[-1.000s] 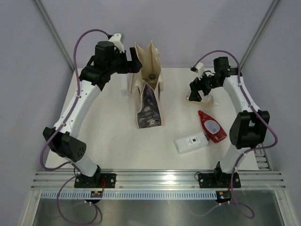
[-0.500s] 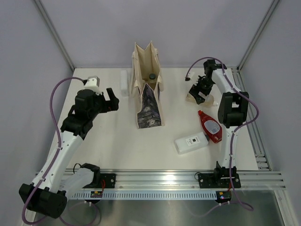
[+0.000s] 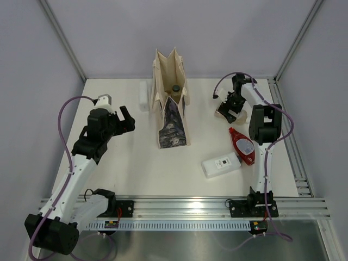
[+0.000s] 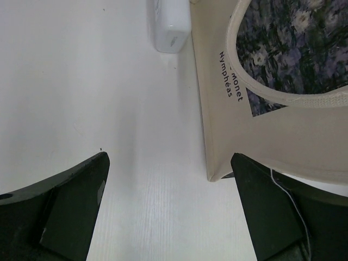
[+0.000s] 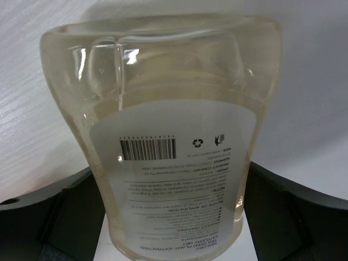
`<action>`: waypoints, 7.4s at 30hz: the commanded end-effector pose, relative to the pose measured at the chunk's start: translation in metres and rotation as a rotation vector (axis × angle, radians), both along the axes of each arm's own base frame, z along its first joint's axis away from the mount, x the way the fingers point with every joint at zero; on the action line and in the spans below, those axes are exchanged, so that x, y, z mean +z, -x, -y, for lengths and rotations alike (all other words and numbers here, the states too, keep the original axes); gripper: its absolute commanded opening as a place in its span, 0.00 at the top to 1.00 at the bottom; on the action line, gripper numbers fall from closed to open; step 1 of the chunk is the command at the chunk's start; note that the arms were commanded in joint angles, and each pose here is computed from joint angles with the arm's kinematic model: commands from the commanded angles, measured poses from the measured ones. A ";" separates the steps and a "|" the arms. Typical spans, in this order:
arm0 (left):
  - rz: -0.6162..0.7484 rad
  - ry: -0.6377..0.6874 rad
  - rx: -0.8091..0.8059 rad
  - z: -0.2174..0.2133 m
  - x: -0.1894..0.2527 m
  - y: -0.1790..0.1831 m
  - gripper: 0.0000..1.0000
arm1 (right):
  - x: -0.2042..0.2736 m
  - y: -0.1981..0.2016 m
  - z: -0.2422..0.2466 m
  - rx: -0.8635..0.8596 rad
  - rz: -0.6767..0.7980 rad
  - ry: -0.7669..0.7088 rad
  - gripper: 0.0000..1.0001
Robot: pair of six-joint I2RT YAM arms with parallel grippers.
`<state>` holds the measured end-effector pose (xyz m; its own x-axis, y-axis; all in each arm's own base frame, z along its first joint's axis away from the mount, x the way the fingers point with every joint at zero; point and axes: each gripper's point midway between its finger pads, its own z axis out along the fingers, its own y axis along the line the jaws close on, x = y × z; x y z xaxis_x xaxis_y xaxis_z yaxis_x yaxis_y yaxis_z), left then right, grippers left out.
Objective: Place the personal care products into the canvas bag
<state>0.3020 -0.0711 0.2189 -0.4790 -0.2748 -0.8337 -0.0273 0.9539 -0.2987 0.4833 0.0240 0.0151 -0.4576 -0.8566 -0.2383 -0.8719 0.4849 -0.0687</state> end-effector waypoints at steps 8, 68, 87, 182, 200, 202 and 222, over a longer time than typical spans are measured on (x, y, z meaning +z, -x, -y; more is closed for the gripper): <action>0.056 0.081 -0.001 0.008 0.014 -0.015 0.01 | -0.015 0.002 -0.006 0.002 -0.045 -0.012 0.58; 0.065 0.252 -0.004 0.007 0.014 -0.017 0.01 | 0.481 0.020 -0.304 -0.498 0.430 -1.473 1.00; 0.059 0.245 0.002 0.001 0.009 -0.024 0.01 | 0.435 0.003 -0.327 -0.645 0.535 -1.364 0.66; -0.103 0.649 -0.214 0.033 -0.056 -0.114 1.00 | 0.280 0.126 -0.091 -0.391 0.224 -1.238 0.00; 0.341 0.759 -0.346 0.047 0.104 -0.004 1.00 | 0.254 0.127 -0.088 -0.342 0.200 -1.169 0.00; 0.379 0.761 -0.386 0.053 0.130 -0.001 1.00 | 0.255 0.125 -0.088 -0.337 0.206 -1.169 0.00; 0.500 0.591 -0.657 0.167 0.255 -0.088 1.00 | 0.248 0.139 -0.088 -0.320 0.218 -1.142 0.01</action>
